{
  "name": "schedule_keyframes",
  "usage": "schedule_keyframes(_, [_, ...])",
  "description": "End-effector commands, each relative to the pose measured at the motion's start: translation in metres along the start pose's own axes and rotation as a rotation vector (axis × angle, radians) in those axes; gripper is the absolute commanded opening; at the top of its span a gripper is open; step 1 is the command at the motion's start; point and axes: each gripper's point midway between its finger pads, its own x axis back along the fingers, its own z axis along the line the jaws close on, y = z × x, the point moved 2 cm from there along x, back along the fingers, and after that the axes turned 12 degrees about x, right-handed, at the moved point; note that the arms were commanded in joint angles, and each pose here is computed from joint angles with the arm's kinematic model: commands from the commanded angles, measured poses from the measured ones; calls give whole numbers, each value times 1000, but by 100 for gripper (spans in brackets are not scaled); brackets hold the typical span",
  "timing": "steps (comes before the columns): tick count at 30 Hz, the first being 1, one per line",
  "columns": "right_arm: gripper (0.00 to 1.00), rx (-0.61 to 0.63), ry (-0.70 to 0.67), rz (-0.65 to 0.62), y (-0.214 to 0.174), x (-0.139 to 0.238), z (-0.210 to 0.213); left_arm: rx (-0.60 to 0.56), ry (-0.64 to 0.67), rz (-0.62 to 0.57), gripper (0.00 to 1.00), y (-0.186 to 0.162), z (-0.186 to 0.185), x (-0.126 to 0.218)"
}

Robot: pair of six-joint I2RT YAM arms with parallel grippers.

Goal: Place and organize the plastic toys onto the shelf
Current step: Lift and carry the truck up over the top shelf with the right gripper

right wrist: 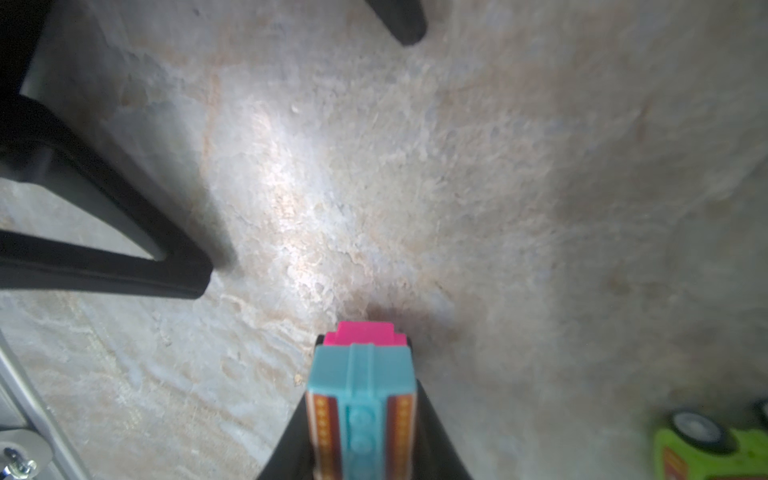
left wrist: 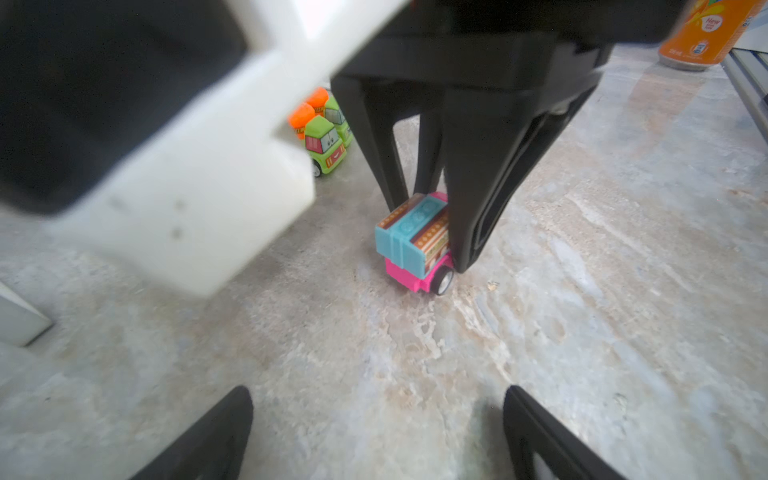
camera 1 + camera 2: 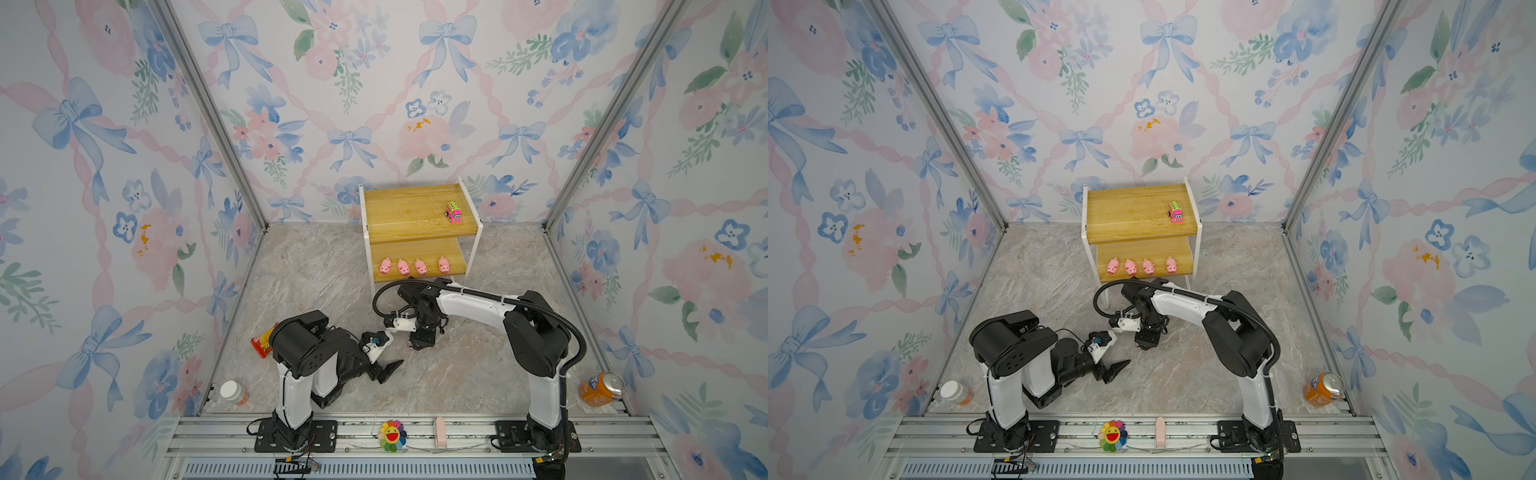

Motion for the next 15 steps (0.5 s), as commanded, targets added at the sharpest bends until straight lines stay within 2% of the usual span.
schedule_keyframes(1, [18, -50, -12, -7, 7, 33, 17, 28, 14, 39, 95, -10, 3, 1])
schedule_keyframes(8, [14, -120, -52, -1, 15, 104, 54, 28, -6, 22, 94, -4, 0, 0])
schedule_keyframes(15, [15, -146, -177, -47, 30, 193, 74, 21, -22, 4, 94, 3, -3, 1])
